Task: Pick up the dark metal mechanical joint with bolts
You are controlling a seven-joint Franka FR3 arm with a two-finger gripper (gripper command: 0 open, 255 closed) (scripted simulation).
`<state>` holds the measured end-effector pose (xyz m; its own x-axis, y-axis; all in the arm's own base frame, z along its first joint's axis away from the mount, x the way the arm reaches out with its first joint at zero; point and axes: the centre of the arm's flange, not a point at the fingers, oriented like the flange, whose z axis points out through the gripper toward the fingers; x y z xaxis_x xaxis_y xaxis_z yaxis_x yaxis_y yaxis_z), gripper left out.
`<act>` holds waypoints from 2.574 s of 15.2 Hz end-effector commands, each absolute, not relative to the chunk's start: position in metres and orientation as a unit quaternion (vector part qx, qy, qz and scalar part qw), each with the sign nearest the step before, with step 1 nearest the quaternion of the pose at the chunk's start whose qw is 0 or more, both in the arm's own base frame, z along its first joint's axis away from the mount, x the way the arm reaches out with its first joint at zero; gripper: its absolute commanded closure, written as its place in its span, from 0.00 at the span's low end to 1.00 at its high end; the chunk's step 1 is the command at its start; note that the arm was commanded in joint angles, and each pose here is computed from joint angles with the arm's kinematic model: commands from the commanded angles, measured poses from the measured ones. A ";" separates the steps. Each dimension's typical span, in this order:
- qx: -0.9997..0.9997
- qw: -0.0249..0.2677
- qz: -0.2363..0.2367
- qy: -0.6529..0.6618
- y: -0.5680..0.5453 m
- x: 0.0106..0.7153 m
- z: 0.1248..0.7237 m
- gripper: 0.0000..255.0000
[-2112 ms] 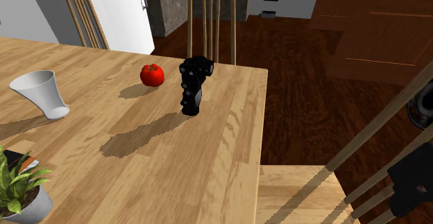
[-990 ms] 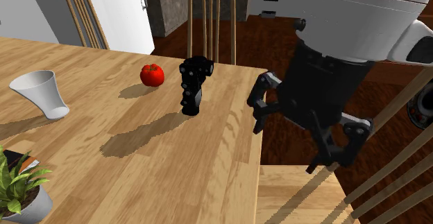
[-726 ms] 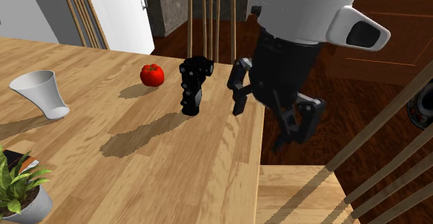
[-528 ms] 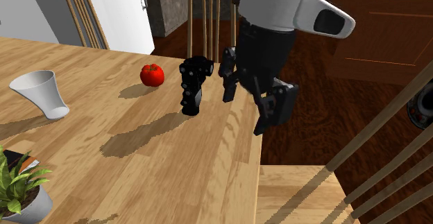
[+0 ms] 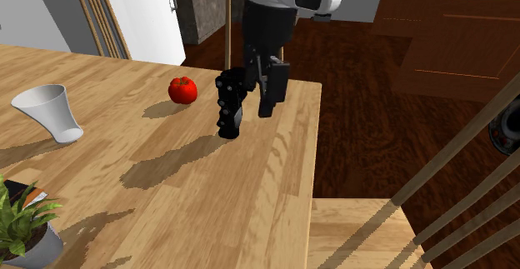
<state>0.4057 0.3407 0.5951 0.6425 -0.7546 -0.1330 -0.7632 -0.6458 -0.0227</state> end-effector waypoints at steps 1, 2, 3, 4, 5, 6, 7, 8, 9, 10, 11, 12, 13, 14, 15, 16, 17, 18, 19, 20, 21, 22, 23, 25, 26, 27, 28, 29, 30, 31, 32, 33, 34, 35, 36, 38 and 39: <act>-0.889 0.040 0.055 0.452 0.358 0.427 0.597 0.00; -0.882 0.039 0.054 0.466 0.366 0.437 0.598 0.00; -0.875 0.039 0.053 0.480 0.374 0.447 0.599 0.00; -0.867 0.039 0.052 0.494 0.382 0.458 0.599 0.00; -0.859 0.039 0.052 0.508 0.389 0.468 0.600 0.00; -0.851 0.038 0.051 0.522 0.396 0.479 0.601 0.00; -0.842 0.038 0.050 0.535 0.402 0.490 0.601 0.00; -0.835 0.038 0.049 0.547 0.408 0.500 0.602 0.00; -0.835 0.038 0.049 0.547 0.408 0.500 0.597 0.00; -0.835 0.038 0.049 0.547 0.408 0.500 0.591 0.00; -0.835 0.038 0.049 0.547 0.408 0.500 0.586 0.00; -0.835 0.038 0.049 0.547 0.408 0.500 0.581 0.00; -0.835 0.038 0.049 0.547 0.408 0.500 0.576 0.00; -0.835 0.038 0.049 0.547 0.408 0.500 0.570 0.00; -0.835 0.038 0.049 0.547 0.408 0.500 0.565 0.00; -0.835 0.038 0.049 0.547 0.408 0.500 0.562 0.00; -0.835 0.038 0.049 0.547 0.408 0.500 0.562 0.00; -0.835 0.038 0.049 0.547 0.408 0.500 0.562 1.00; -0.835 0.038 0.049 0.547 0.408 0.500 0.562 1.00; -0.835 0.038 0.049 0.547 0.408 0.500 0.562 1.00; -0.835 0.038 0.049 0.547 0.408 0.501 0.562 1.00; -0.835 0.038 0.049 0.547 0.408 0.501 0.562 1.00; -0.835 0.038 0.049 0.547 0.407 0.501 0.562 1.00; -0.835 0.038 0.049 0.547 0.407 0.501 0.562 1.00; -0.835 0.038 0.049 0.547 0.407 0.501 0.562 1.00; -0.835 0.038 0.049 0.547 0.408 0.500 0.562 1.00; -0.835 0.038 0.049 0.547 0.408 0.500 0.567 1.00; -0.835 0.038 0.049 0.547 0.408 0.500 0.573 1.00; -0.835 0.038 0.049 0.547 0.408 0.500 0.578 1.00; -0.835 0.038 0.049 0.547 0.408 0.500 0.583 1.00; -0.835 0.038 0.049 0.547 0.408 0.500 0.588 1.00; -0.835 0.038 0.049 0.547 0.408 0.500 0.594 1.00; -0.835 0.038 0.049 0.547 0.408 0.500 0.599 1.00; -0.835 0.038 0.049 0.547 0.408 0.500 0.604 1.00; -0.835 0.038 0.049 0.547 0.408 0.500 0.610 1.00; -0.835 0.038 0.049 0.547 0.408 0.500 0.620 1.00; -0.835 0.038 0.049 0.547 0.408 0.500 0.625 1.00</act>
<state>0.5012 0.4085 0.6206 0.3964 -0.9097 -0.1236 -0.9171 -0.3985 -0.0085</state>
